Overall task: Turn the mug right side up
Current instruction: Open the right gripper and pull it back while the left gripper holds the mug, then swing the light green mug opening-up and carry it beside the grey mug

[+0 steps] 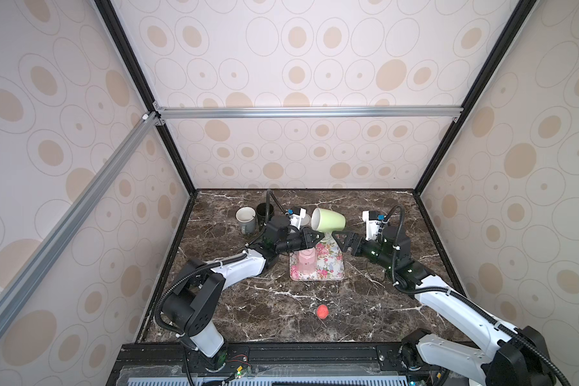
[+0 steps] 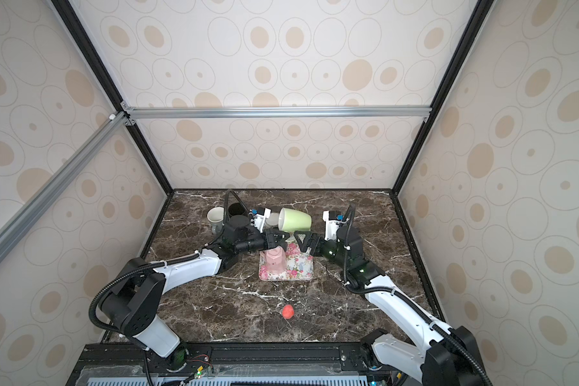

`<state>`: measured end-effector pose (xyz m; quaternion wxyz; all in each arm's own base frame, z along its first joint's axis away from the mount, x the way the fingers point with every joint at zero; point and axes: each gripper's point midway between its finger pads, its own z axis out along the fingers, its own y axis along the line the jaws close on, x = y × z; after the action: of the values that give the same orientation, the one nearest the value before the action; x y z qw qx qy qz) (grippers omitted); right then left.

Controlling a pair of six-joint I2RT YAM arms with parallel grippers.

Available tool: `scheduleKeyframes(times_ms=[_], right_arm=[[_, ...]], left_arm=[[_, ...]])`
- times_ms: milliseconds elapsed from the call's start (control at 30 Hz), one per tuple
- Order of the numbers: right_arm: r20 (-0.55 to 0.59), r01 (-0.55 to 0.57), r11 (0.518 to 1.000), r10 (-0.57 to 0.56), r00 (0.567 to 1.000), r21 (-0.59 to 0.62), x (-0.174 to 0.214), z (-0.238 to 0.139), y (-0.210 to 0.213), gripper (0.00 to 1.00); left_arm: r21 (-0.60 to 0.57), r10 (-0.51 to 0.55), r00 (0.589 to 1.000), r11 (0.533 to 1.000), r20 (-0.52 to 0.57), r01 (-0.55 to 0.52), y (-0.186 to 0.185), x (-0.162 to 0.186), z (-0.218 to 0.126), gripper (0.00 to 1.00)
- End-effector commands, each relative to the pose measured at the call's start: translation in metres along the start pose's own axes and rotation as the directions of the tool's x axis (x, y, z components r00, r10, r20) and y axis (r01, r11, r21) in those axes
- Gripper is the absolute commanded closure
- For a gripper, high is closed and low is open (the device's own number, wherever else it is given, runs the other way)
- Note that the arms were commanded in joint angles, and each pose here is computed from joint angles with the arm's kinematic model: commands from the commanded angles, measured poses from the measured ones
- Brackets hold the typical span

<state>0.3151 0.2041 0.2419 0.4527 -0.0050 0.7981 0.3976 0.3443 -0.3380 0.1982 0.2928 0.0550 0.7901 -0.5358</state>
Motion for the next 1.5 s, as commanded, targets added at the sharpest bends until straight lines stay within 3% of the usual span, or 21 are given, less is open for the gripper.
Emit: scheduleKeyframes(times_ms=[0, 533, 900, 1100, 1333, 1467], right_arm=[[0.001, 0.027, 0.999, -0.027, 1.000, 0.038, 0.003, -0.006, -0.006, 0.05], [-0.051, 0.108, 0.969, -0.099, 0.994, 0.222, 0.016, -0.029, -0.039, 0.04], [-0.117, 0.163, 0.939, -0.133, 0.984, 0.304, 0.032, -0.035, -0.061, 0.04], [-0.138, 0.194, 0.925, -0.157, 0.978, 0.325, 0.036, -0.039, -0.067, 0.04], [-0.172, 0.227, 0.907, -0.175, 0.969, 0.356, 0.047, -0.043, -0.079, 0.04], [-0.184, 0.229, 0.907, -0.173, 0.968, 0.353, 0.054, -0.044, -0.082, 0.03]], left_arm=[[0.137, 0.134, 0.980, 0.978, 0.146, -0.154, -0.064, -0.049, -0.015, 1.00], [0.060, 0.143, 0.968, 0.986, 0.207, -0.159, -0.057, -0.090, -0.039, 1.00], [-0.139, 0.183, 0.945, 0.979, 0.270, -0.150, -0.024, -0.136, -0.091, 1.00], [-0.388, 0.265, 0.927, 0.910, 0.265, -0.149, 0.013, -0.154, -0.137, 1.00], [-0.566, 0.293, 0.922, 0.818, 0.255, -0.104, 0.046, -0.164, -0.190, 1.00], [-0.610, 0.280, 0.920, 0.790, 0.275, -0.058, 0.062, -0.166, -0.216, 1.00]])
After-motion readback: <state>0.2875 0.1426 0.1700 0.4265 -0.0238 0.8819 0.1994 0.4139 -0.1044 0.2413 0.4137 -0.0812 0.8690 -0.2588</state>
